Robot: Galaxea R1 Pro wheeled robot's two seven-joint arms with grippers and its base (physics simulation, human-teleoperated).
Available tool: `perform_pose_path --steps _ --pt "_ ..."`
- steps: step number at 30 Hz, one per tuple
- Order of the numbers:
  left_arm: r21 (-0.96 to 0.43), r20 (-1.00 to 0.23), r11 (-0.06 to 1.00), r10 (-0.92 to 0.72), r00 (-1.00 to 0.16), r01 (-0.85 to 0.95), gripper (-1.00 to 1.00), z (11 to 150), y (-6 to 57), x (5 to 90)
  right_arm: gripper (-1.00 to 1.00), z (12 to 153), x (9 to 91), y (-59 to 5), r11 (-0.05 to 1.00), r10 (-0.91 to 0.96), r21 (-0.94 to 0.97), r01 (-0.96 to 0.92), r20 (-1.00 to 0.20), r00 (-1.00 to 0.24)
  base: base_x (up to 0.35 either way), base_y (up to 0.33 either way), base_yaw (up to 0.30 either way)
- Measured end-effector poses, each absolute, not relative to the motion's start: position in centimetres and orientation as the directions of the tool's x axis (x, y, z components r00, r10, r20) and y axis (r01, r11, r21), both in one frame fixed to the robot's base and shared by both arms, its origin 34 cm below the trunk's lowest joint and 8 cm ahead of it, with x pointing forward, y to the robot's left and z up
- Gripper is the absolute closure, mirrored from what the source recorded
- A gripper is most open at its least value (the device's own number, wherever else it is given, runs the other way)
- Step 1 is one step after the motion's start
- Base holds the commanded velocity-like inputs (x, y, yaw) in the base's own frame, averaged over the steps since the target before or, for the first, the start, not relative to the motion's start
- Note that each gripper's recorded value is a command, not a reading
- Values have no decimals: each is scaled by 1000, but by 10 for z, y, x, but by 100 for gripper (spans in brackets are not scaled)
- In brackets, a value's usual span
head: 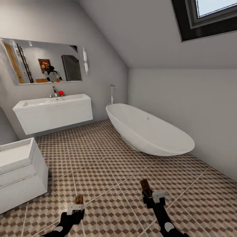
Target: Take the four mousetraps from the cabinet in the bathroom and place them on the bathroom floor. Make sure all four end up on the same floor surface, and ensure that at least two of them are either under or directly next to the same bathroom sink.
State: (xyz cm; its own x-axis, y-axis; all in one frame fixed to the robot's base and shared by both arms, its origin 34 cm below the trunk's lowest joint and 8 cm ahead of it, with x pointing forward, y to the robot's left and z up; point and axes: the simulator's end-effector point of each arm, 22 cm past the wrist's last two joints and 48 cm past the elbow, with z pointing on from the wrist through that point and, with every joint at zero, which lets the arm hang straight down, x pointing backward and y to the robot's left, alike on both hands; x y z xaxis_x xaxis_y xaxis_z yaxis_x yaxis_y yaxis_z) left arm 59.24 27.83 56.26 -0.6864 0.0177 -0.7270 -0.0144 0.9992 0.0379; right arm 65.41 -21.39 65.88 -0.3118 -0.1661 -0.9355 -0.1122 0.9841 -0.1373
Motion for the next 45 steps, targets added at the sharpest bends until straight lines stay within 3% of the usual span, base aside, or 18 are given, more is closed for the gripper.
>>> perform_pose_path --steps 45 --pt "38 -711 999 18 -703 -13 100 552 278 586 100 647 650 -213 985 -164 -133 -115 -928 -334 333 -91 222"
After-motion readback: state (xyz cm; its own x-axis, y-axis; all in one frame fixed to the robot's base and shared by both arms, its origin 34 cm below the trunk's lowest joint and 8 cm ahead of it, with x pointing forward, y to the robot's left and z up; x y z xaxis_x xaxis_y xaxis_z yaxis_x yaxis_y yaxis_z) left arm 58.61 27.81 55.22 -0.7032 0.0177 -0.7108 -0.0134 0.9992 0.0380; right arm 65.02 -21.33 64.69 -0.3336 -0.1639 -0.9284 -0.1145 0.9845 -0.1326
